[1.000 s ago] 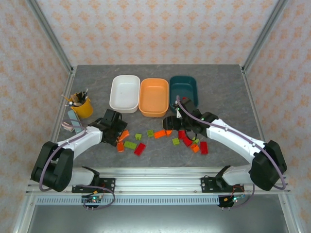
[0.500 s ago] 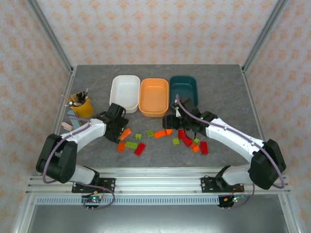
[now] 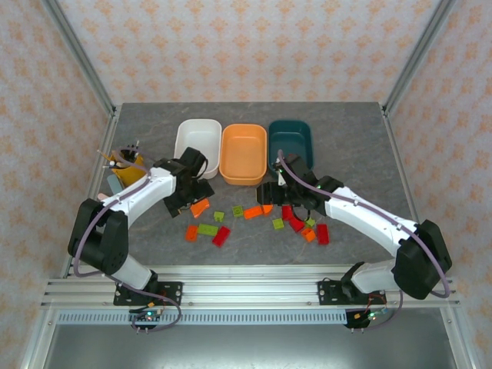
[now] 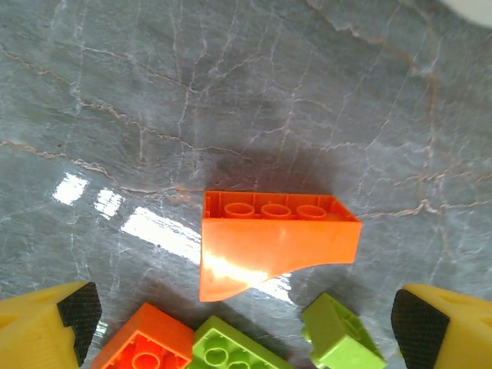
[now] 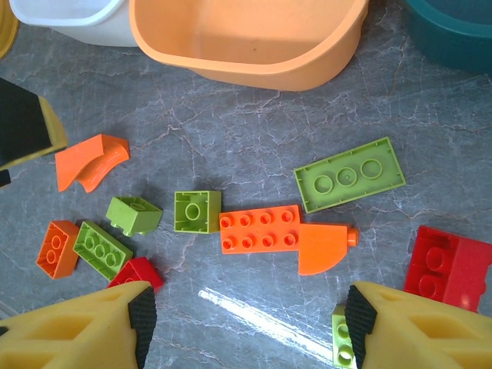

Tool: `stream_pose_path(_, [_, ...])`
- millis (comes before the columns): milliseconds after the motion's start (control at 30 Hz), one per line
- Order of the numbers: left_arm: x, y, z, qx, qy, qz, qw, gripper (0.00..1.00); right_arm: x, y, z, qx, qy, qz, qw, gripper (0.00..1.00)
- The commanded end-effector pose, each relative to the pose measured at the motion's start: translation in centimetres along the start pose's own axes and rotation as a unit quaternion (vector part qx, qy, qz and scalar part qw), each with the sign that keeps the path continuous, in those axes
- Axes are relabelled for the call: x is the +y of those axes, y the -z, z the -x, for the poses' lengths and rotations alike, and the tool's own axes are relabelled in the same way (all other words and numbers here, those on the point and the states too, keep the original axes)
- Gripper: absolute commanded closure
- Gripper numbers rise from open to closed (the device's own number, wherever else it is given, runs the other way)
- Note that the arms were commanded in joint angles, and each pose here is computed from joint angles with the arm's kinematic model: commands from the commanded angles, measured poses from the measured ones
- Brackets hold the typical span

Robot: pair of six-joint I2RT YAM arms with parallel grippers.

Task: Sort the legos into containers by color

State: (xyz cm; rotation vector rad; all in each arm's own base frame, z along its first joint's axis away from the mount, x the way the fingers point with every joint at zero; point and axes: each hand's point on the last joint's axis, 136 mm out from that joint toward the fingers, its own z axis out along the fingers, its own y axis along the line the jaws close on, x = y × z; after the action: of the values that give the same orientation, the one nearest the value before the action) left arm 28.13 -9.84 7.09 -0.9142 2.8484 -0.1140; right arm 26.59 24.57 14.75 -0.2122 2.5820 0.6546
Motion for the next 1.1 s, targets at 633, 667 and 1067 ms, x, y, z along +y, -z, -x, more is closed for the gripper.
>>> stream_pose_path(633, [-1.9, -5.0, 0.3, 0.014, -0.042, 0.005, 0.999, 0.31, 1.3, 0.3, 1.0, 0.000, 0.001, 0.013, 1.000, 0.32])
stream_pose_path(667, [-1.9, -4.8, 0.5, 0.009, -0.041, 0.005, 0.999, 0.32, 1.3, 0.3, 1.0, 0.001, 0.002, 0.013, 1.000, 0.32])
stream_pose_path(1067, [-3.4, 6.4, 4.9, -0.068, -0.048, -0.038, 0.996, 0.40, 4.4, 5.5, 5.4, -0.082, 0.022, 0.051, 0.995, 0.31])
